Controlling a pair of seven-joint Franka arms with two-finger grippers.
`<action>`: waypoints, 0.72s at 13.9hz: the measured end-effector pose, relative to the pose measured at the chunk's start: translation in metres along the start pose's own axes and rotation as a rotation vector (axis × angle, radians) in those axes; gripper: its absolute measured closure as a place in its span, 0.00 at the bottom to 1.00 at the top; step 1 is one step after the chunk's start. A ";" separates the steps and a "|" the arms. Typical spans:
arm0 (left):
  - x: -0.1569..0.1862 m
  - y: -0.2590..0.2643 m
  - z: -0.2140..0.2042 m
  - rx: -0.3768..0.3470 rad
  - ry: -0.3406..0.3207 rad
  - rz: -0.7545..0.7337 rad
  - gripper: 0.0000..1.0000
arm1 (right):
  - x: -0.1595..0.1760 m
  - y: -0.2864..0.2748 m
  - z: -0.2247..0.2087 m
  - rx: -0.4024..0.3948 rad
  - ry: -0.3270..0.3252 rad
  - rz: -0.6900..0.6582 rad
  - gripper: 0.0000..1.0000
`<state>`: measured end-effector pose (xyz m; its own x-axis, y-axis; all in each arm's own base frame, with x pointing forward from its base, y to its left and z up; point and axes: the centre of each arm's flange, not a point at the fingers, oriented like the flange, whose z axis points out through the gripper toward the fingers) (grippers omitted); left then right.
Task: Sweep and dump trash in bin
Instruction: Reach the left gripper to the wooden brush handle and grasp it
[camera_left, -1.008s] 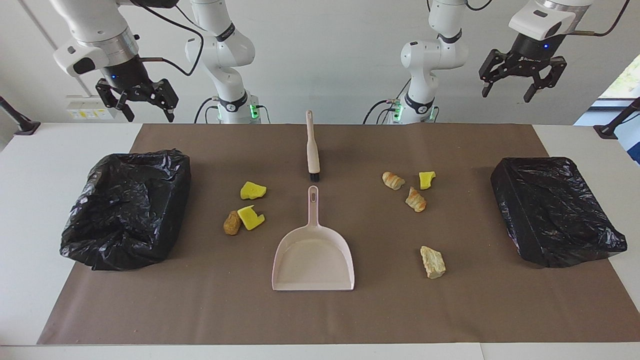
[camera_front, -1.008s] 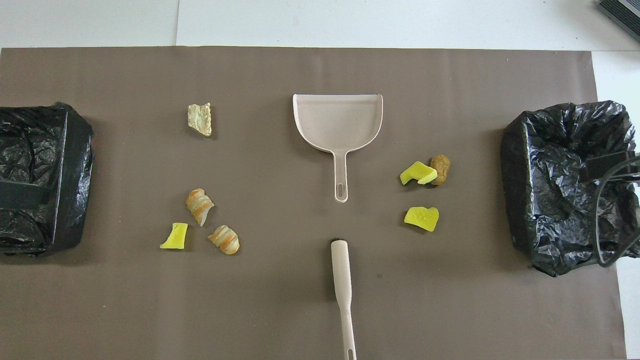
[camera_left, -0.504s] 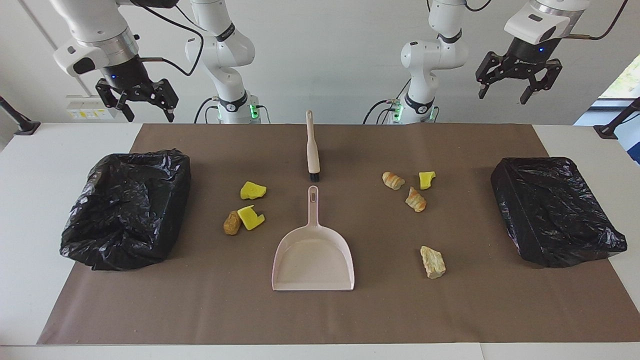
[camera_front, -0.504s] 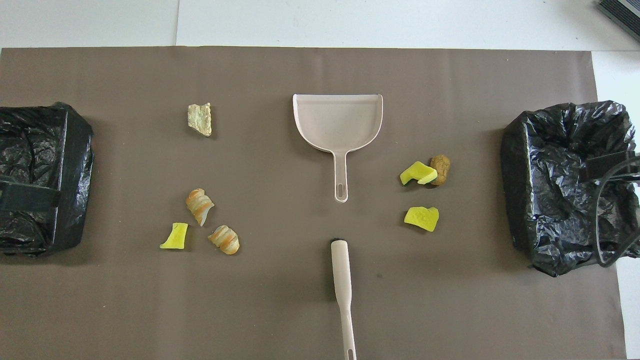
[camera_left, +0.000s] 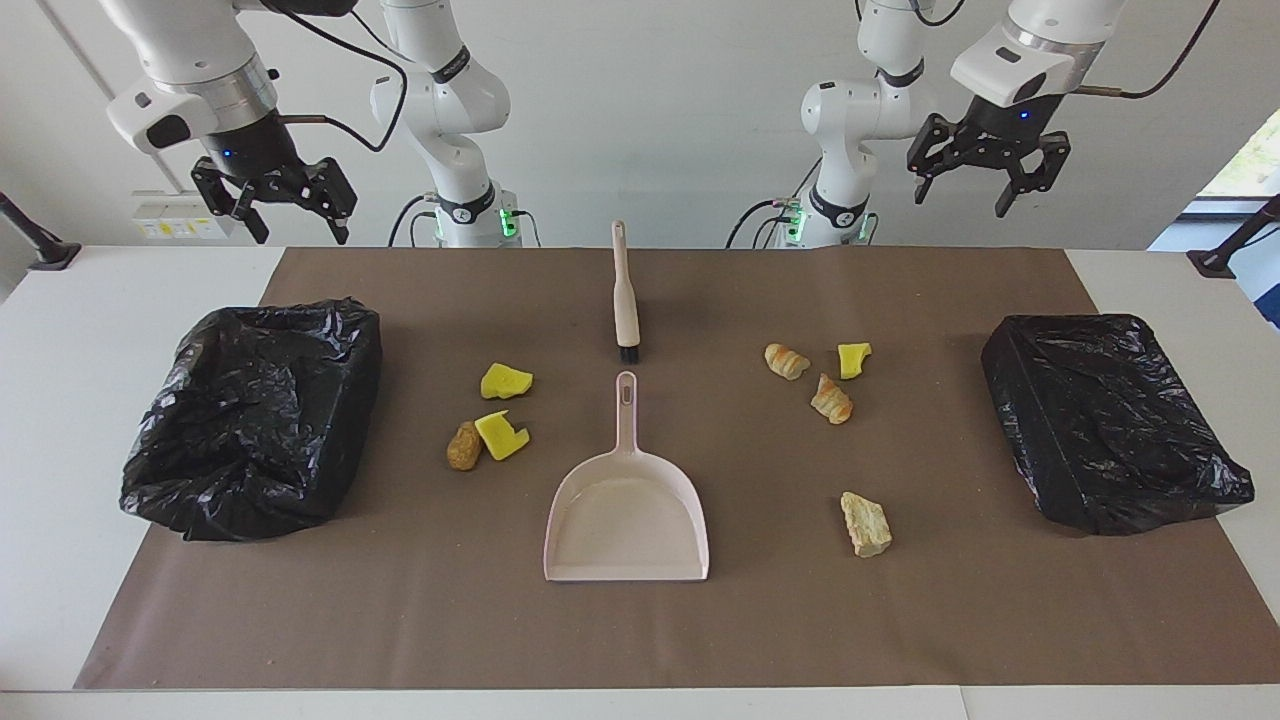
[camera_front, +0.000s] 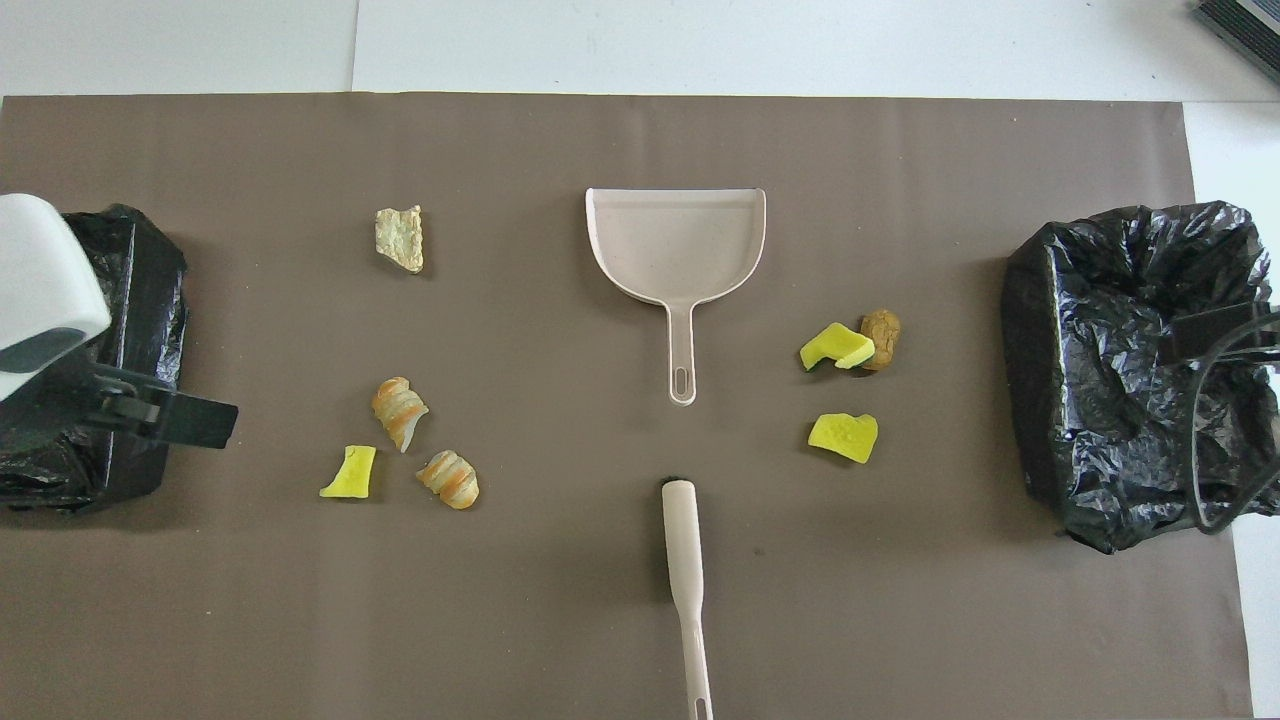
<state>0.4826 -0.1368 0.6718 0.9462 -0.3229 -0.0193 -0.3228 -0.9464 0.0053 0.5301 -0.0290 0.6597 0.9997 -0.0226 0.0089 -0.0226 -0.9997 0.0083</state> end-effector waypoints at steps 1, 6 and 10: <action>0.003 0.017 0.012 -0.003 -0.007 0.011 0.00 | 0.000 0.000 0.000 0.000 0.000 0.000 0.00; -0.006 0.089 0.069 -0.021 -0.054 0.010 0.00 | 0.000 0.000 0.000 0.000 0.000 0.000 0.00; -0.020 0.166 0.117 -0.012 -0.035 -0.026 0.00 | 0.000 0.000 0.000 0.000 0.000 0.000 0.00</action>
<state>0.4074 -0.2876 0.5562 0.9529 -0.2985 -0.0544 -0.2981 -0.9544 0.0164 0.5301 -0.0290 0.6597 0.9997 -0.0226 0.0089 -0.0226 -0.9997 0.0083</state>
